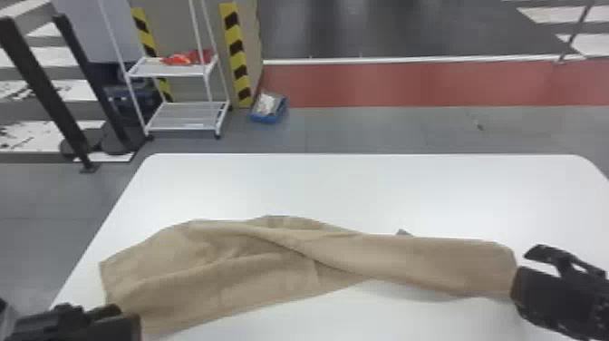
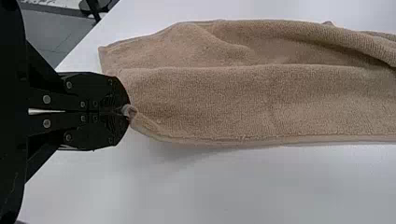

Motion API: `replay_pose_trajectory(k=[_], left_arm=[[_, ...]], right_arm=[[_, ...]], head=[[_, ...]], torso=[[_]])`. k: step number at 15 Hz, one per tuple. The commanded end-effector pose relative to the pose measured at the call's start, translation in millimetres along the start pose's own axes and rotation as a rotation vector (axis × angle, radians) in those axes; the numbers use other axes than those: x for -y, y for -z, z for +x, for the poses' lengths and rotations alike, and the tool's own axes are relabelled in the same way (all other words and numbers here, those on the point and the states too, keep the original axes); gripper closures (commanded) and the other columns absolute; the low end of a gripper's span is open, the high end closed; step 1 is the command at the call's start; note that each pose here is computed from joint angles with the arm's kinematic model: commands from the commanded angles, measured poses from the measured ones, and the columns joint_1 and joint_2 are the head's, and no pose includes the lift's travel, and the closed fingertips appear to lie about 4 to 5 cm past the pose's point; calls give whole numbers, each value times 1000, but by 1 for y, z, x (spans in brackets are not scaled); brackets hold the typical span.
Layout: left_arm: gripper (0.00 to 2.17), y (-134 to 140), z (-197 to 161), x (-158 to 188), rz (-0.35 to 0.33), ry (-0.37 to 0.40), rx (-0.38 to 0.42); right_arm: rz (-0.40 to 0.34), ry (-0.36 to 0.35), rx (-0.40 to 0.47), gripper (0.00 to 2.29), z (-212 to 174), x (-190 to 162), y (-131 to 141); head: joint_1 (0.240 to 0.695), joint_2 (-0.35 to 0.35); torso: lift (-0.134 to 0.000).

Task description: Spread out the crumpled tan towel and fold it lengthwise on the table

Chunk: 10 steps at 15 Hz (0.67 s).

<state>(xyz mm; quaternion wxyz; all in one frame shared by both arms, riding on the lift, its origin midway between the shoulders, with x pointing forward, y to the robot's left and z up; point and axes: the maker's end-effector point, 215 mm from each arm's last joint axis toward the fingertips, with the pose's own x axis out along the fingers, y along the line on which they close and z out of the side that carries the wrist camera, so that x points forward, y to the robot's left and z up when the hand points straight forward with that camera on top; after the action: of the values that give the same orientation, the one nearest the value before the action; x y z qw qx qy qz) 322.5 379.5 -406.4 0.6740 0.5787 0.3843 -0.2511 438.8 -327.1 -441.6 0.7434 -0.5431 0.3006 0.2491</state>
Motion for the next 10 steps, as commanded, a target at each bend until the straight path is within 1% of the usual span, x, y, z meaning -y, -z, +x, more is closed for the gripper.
replay_pose_trajectory(k=[1,4,6,8,10], left_arm=[[1801,0,0,2,0,5,1],[1798,0,0,1,1,3,-1],[1801,0,0,2,-1,3,0],[1798,0,0,1,1,3,0],[1798,0,0,2,1,6,0]], right_arm=[[-14,-1,-10,414,2,-1,3],[-22,-17,-12,427,3,-5,4],[-34,-25,-11,485,4,-7,3],[-44,-32,-10,687,5,-9,2],[-50,-48,-3,940,4,-10,0]], head=[[695,80],[695,76],[695,76],[695,78],[695,79]], torso=[[-124],[-124],[-124],[-124],[-124]])
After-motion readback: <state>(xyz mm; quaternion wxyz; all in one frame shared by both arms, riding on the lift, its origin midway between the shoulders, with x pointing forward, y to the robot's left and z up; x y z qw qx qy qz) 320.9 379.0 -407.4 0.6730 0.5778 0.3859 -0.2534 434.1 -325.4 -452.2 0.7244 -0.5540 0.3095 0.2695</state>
